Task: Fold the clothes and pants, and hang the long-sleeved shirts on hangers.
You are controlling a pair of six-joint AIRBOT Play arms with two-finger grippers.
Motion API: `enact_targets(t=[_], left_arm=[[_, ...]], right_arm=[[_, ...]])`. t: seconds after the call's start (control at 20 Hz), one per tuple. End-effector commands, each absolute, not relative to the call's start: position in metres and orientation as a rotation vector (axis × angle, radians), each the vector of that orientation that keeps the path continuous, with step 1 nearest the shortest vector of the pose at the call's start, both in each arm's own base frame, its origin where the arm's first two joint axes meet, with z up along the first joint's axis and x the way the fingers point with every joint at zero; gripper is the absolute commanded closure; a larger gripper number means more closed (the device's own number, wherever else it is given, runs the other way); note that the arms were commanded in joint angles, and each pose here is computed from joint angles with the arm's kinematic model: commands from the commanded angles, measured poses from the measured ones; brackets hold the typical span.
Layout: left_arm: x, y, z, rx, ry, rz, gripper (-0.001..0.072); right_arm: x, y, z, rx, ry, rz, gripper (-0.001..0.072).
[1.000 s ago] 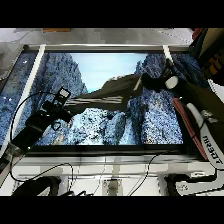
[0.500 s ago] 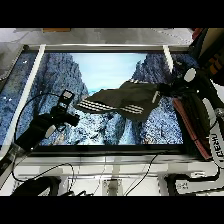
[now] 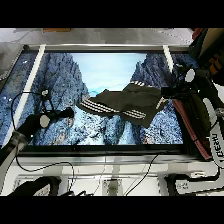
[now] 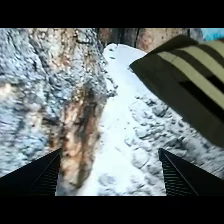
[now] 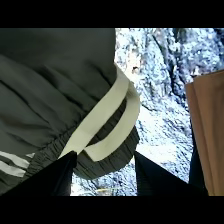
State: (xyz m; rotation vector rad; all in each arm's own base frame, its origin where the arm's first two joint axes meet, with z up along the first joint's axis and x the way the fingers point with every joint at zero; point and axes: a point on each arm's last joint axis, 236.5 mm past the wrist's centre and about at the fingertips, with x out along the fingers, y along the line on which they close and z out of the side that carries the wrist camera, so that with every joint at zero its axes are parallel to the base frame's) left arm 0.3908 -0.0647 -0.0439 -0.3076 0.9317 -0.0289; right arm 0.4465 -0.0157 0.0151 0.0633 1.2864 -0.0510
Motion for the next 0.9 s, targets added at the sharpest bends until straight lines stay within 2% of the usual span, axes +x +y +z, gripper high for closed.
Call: enact_targets(t=[0.0,0.1,0.4,0.45,0.5,0.55,0.6,0.65,0.7,0.75,0.85], left_arm=[[0.413,-0.089,-0.054,-0.550,0.947,-0.056,0.0025],[0.429,-0.096,-0.059,-0.642,0.954,-0.054,0.0024],[0.458,-0.106,-0.085,-0.750,0.996,-0.024,0.0031],[0.460,-0.106,-0.089,-0.750,1.001,-0.022,0.0096],[0.461,-0.106,-0.091,-0.750,1.004,-0.021,0.0153],[0.462,-0.106,-0.093,-0.750,1.007,-0.019,0.0193],[0.462,-0.105,-0.094,-0.749,1.004,-0.015,0.0267],[0.465,-0.103,-0.094,-0.748,0.994,-0.009,0.0402],[0.469,-0.099,-0.091,-0.744,0.967,0.003,0.0616],[0.475,-0.094,-0.088,-0.706,0.933,-0.002,0.0701],[0.484,-0.094,-0.076,-0.563,0.891,-0.078,0.0701]], right_arm=[[0.450,-0.017,0.017,0.059,1.269,-0.054,0.0292],[0.450,-0.017,0.017,0.060,1.270,-0.054,0.0292],[0.444,-0.016,0.015,0.061,1.295,-0.052,0.0303],[0.441,-0.017,0.014,0.056,1.309,-0.054,0.0306],[0.437,-0.018,0.013,0.053,1.326,-0.055,0.0342],[0.431,-0.017,0.012,0.052,1.353,-0.054,0.0455],[0.425,-0.017,0.010,0.052,1.379,-0.054,0.0485],[0.417,-0.017,0.009,0.036,1.412,-0.040,0.0487],[0.410,-0.016,0.008,0.014,1.446,-0.020,0.0597],[0.401,-0.017,0.007,-0.003,1.484,-0.007,0.0698],[0.383,-0.017,0.005,-0.050,1.548,0.037,0.0697]])
